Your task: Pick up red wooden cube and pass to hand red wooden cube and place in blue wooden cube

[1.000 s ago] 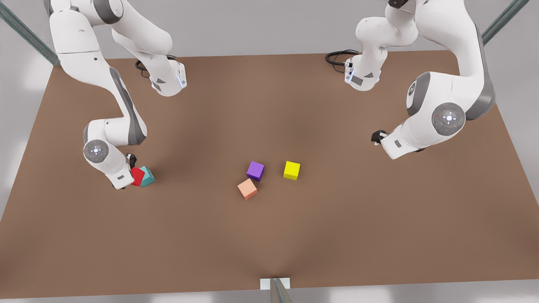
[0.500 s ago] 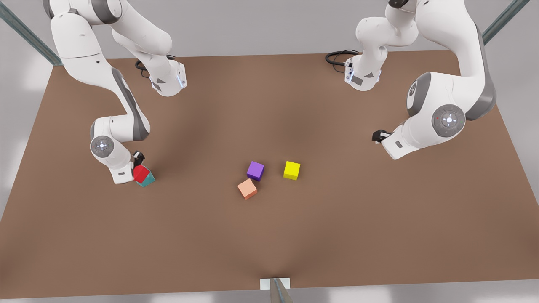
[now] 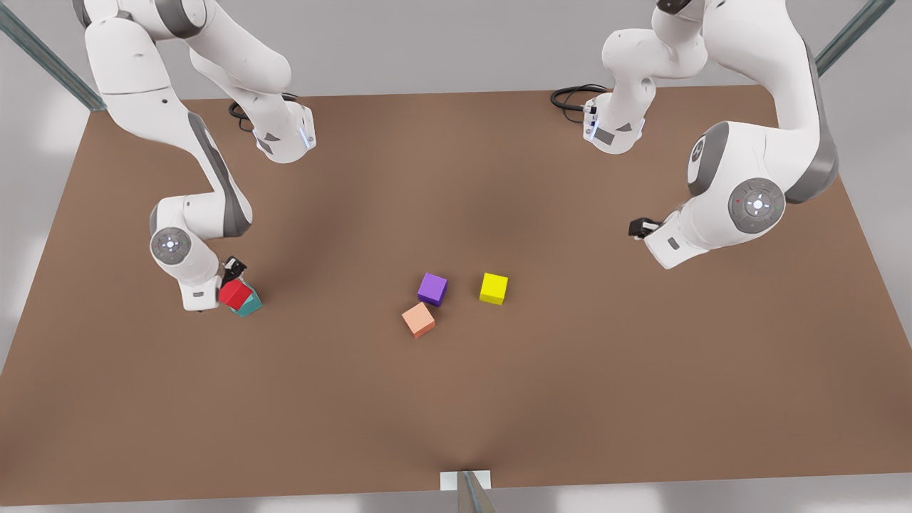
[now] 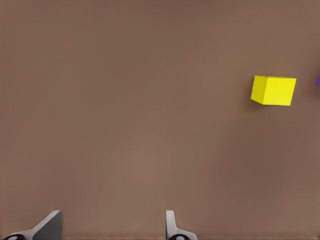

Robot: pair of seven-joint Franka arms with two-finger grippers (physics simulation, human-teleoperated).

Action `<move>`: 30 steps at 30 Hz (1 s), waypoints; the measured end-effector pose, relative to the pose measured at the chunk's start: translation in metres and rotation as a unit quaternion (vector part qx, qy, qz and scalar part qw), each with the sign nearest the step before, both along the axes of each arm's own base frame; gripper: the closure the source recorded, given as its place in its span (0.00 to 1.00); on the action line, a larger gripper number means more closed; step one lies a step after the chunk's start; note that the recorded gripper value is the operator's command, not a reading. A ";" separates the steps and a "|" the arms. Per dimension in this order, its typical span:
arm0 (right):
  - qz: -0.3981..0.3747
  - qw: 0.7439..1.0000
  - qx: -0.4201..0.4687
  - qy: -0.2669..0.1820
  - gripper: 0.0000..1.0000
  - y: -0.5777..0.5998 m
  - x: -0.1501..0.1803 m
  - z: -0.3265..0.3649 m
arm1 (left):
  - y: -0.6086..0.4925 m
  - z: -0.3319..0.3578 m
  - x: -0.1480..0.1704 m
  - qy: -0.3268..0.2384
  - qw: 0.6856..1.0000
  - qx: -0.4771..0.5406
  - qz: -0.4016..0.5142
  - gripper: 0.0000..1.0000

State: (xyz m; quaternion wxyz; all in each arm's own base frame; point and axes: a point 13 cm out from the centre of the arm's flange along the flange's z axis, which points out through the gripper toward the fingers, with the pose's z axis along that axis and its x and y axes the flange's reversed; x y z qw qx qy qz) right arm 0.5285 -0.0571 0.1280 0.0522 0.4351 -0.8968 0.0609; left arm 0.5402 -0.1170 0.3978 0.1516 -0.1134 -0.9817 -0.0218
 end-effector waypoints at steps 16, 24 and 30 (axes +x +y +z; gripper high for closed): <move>-0.106 0.991 0.074 -0.043 0.00 0.073 0.097 0.181 | 0.000 -0.002 -0.004 0.008 1.000 0.003 0.004 0.00; -0.267 0.960 0.074 -0.038 0.00 0.029 0.094 0.314 | 0.000 -0.002 -0.004 0.008 1.000 0.003 0.004 0.00; -0.339 0.939 0.055 0.012 0.00 0.028 0.048 0.305 | -0.011 -0.002 -0.007 0.010 1.000 0.002 -0.005 0.00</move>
